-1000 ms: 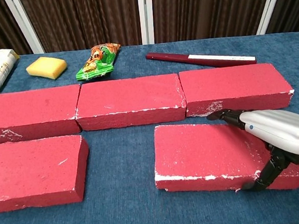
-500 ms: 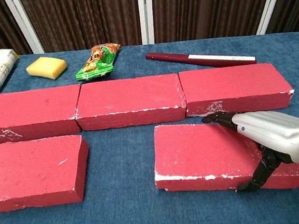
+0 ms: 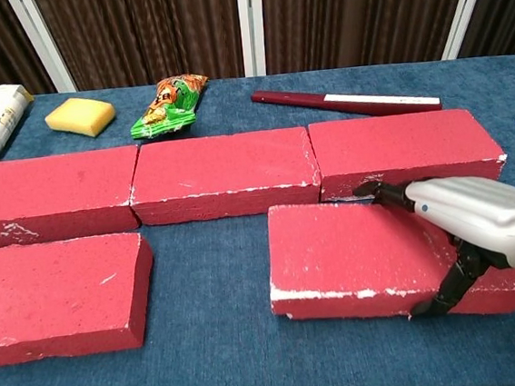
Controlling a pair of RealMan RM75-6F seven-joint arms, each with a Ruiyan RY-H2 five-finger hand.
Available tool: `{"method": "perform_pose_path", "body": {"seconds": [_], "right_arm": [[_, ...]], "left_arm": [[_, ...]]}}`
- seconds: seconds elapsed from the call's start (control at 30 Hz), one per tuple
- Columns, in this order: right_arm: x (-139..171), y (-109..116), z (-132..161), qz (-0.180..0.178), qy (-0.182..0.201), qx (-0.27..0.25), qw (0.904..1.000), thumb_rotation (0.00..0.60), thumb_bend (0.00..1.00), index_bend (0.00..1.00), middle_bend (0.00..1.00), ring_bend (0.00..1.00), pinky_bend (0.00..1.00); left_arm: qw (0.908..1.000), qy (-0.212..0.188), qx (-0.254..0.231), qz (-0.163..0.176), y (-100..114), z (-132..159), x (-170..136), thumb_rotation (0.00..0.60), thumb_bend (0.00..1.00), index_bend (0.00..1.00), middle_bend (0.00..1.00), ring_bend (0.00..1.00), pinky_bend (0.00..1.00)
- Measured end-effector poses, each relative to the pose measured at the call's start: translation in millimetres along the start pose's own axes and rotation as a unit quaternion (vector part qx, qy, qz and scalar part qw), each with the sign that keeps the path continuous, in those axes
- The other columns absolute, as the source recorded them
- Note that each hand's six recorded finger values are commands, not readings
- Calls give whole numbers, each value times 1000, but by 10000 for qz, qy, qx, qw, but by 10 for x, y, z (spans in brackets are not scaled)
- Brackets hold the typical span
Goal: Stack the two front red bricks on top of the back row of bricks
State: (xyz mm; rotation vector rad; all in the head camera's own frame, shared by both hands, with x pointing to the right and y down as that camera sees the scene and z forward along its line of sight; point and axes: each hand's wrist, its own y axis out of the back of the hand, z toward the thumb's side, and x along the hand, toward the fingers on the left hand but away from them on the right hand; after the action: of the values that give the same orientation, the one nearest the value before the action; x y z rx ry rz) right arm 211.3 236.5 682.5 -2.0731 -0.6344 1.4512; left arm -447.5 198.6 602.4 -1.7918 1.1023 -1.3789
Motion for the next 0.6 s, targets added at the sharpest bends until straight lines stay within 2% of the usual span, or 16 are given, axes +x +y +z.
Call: {"method": "perform_pose_path", "body": {"seconds": [0.3,0.47,0.6], "right_arm": [[150,312,-7,-429,214,-176,9987,600,78,0,238,145,0],[218,641,-8,-856,431,-62,9954,600,79,0,241,151,0],[130,947,-22,-1099,536,154,9924,600,78,0,241,161,0]], "left_arm": [[10000,-44,21,5,16,45,4,600,0,0,0,0,0],[10000,-65,21,7,30,71,13,600,0,0,0,0,0],[10000,-74,15,-1,38,79,16,600,0,0,0,0,0]]}}
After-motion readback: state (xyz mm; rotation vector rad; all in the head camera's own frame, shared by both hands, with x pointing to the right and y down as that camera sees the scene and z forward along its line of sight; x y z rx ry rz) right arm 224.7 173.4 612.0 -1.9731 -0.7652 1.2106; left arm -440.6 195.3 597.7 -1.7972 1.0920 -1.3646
